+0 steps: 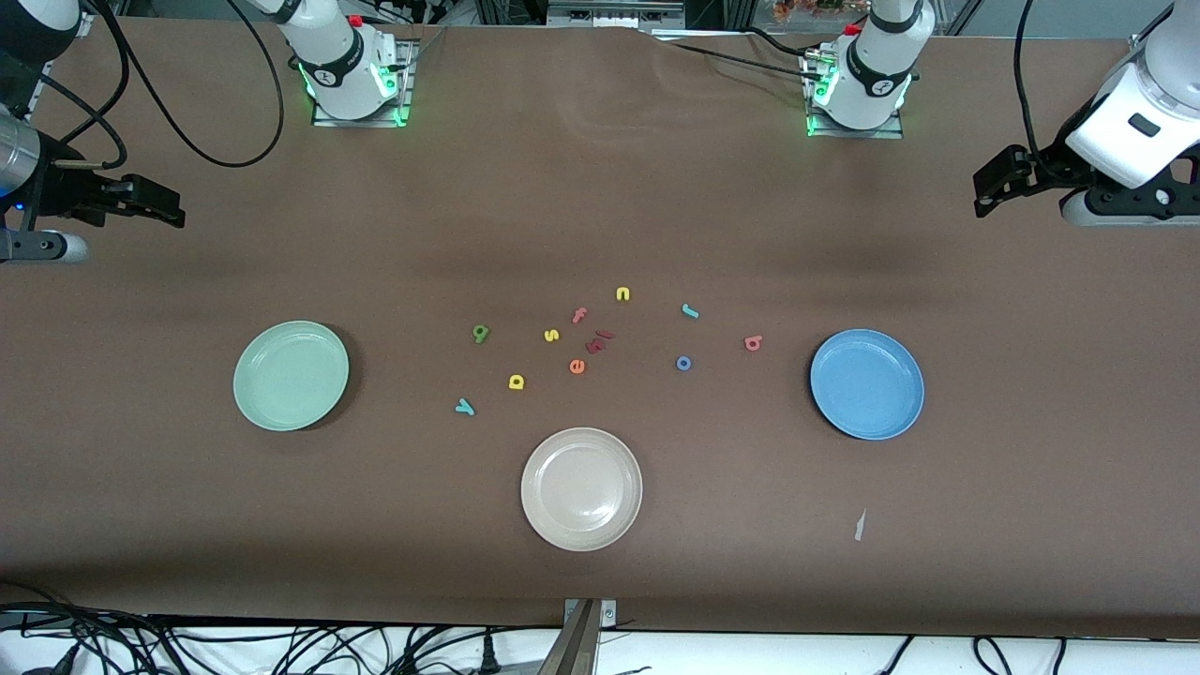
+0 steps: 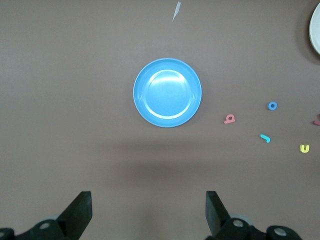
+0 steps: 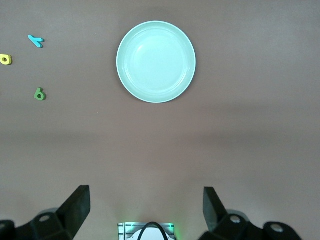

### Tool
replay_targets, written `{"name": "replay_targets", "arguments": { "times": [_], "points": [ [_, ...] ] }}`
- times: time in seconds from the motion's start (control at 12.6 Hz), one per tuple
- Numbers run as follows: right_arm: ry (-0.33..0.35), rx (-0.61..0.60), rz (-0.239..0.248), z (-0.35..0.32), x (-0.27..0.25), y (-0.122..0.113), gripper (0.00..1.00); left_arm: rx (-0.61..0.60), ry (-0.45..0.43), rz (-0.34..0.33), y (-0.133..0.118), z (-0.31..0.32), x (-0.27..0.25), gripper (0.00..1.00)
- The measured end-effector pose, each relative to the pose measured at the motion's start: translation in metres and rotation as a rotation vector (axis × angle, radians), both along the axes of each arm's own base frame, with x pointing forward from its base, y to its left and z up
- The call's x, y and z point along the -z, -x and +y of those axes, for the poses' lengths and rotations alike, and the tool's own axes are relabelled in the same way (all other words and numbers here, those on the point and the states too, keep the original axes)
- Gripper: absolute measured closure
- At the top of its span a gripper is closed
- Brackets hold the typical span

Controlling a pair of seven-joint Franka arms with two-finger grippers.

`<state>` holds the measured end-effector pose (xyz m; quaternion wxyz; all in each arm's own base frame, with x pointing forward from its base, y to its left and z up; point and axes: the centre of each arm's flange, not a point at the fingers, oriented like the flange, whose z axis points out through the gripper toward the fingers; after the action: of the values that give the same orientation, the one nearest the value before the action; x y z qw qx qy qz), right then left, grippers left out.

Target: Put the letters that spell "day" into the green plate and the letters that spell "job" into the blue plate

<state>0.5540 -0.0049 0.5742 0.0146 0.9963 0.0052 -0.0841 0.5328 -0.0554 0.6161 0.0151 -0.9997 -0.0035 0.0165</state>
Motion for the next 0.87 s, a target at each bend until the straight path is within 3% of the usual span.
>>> {"name": "replay_targets", "arguments": {
  "times": [0.87],
  "points": [
    [-0.002, -0.007, 0.001, 0.0049, 0.0091, -0.0031, 0.0, -0.003, 0.003, -0.001, -0.0075, 0.0019, 0.0032, 0.0]
  ]
}}
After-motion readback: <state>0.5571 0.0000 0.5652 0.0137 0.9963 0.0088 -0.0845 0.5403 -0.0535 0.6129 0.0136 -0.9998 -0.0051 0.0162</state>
